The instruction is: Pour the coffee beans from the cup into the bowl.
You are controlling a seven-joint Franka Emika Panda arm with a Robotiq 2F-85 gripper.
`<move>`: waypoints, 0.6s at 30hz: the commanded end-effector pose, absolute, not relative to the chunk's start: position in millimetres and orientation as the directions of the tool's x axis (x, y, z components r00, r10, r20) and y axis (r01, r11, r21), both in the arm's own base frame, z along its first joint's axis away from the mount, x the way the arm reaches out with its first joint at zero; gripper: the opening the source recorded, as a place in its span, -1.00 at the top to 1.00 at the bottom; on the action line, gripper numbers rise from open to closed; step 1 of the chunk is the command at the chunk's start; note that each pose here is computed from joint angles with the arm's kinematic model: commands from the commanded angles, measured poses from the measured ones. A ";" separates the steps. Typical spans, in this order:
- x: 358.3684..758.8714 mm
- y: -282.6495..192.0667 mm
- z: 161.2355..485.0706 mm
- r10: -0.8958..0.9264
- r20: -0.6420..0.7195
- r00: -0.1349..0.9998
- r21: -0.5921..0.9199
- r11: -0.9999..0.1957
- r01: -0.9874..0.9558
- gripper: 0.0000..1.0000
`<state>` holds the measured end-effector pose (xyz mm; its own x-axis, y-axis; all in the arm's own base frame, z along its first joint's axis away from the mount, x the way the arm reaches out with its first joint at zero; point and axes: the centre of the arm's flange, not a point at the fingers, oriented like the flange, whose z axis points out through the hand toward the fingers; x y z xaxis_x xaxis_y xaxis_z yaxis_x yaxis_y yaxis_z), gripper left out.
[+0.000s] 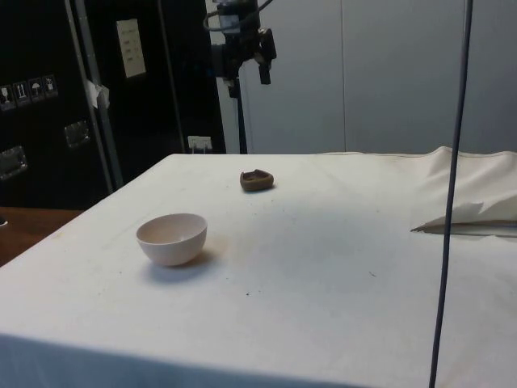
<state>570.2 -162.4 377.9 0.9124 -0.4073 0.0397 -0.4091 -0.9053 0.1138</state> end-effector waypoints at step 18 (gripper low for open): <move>571.8 -166.0 373.4 -0.513 0.049 0.857 0.113 -0.850 -0.515 -1.00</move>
<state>571.0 -164.8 373.6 0.8625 -0.5040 0.0462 -0.5058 -0.8551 0.1142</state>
